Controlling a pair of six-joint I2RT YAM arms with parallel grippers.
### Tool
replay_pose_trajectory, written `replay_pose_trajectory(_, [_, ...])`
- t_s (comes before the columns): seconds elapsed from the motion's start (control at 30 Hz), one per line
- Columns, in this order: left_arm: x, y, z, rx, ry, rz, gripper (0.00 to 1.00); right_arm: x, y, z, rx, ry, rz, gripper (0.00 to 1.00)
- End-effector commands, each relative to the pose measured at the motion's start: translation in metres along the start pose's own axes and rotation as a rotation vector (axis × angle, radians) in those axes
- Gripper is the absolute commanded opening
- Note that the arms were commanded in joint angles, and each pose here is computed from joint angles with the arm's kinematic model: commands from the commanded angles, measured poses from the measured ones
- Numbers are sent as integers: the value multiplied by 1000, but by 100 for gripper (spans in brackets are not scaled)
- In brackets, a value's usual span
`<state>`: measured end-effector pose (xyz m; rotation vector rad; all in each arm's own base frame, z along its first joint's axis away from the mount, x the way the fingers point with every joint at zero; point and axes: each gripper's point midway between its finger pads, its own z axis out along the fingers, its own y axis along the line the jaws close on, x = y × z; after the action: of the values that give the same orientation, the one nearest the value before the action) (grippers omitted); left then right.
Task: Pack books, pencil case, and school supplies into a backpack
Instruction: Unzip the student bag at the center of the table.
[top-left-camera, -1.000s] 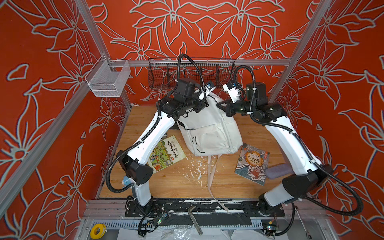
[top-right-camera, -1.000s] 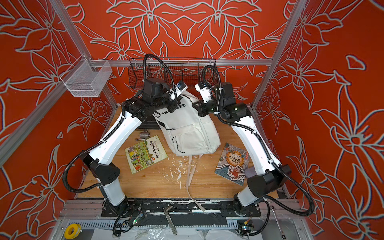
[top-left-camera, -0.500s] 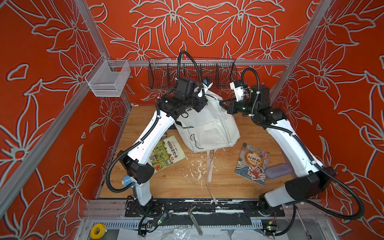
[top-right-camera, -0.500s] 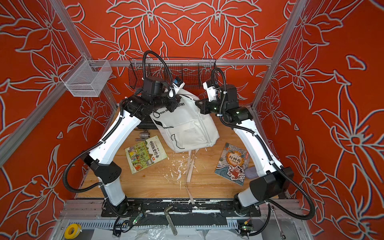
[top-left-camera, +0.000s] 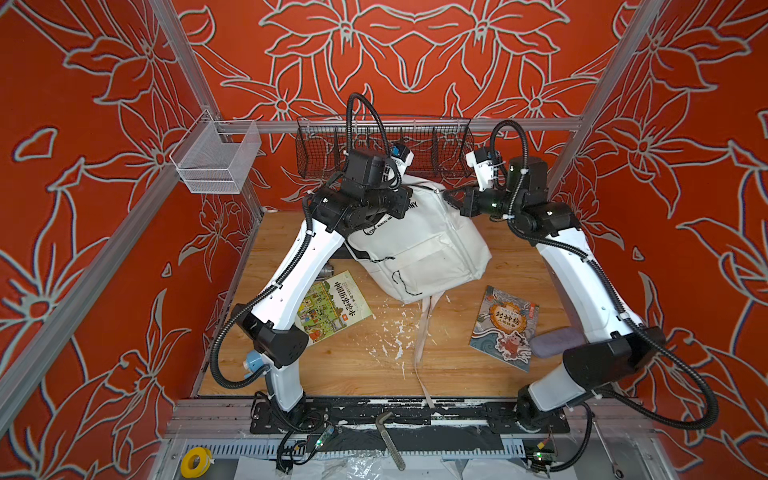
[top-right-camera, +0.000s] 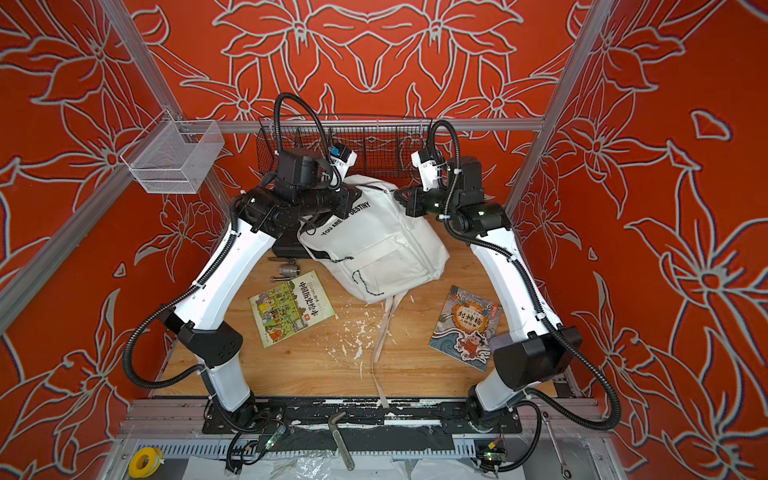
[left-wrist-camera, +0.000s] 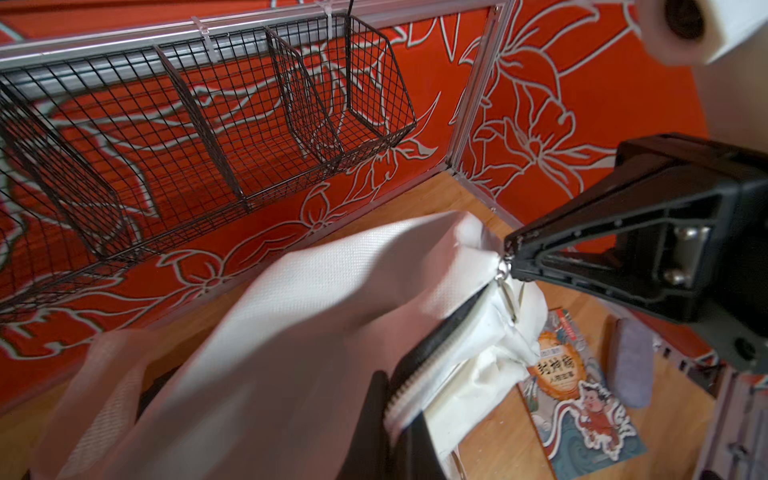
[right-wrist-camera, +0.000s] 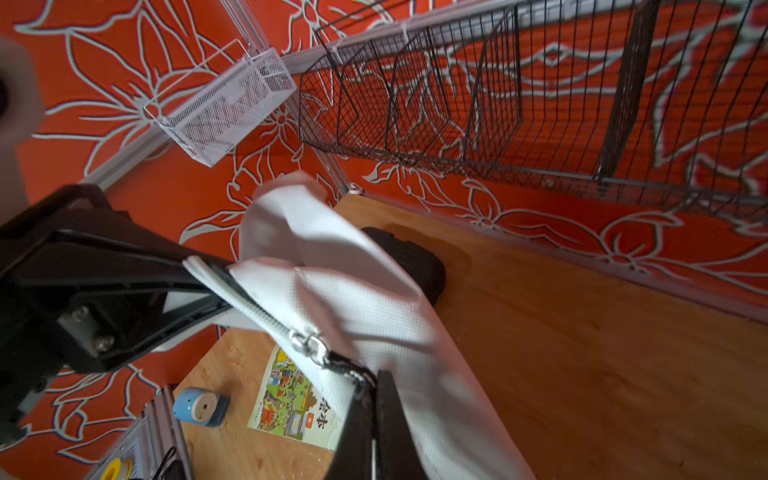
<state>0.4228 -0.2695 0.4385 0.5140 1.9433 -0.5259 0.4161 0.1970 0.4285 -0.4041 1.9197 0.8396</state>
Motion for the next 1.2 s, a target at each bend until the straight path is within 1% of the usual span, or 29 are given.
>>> replay_pose_trajectory(0.0, [-56, -1, -41, 34, -200, -169, 0, -14, -31, -10, 106, 10, 1, 0])
replay_pose_trajectory(0.1, [-57, -1, -40, 49, -219, -254, 0, -22, -31, -7, 103, 30, -20, 0])
replay_pose_trajectory(0.2, [-39, 5, -30, 40, -207, -357, 0, -7, -36, 4, 83, 91, 10, 0])
replay_pose_trajectory(0.33, [17, 23, -4, -18, -170, -473, 0, 38, -51, 21, 72, 194, 92, 0])
replay_pose_trajectory(0.47, [68, 34, 22, -43, -110, -552, 0, 88, -64, 35, 73, 251, 176, 0])
replay_pose_trajectory(0.57, [90, 36, 34, -53, -69, -568, 0, 120, -65, 45, 68, 293, 194, 0])
replay_pose_trajectory(0.67, [97, 36, 38, -52, -39, -547, 0, 134, -69, 51, 78, 296, 212, 0])
replay_pose_trajectory(0.77, [98, 33, 38, -44, -13, -510, 0, 133, -78, 53, 119, 279, 194, 0])
replay_pose_trajectory(0.93, [114, 41, 30, -102, 29, -475, 0, 133, -93, 49, 185, 308, 161, 0])
replay_pose_trajectory(1.03, [122, 52, 23, -141, 22, -491, 0, 138, -101, 46, 217, 338, 153, 0])
replay_pose_trajectory(1.17, [126, 72, 12, -189, -13, -547, 0, 147, -114, 41, 264, 383, 136, 0])
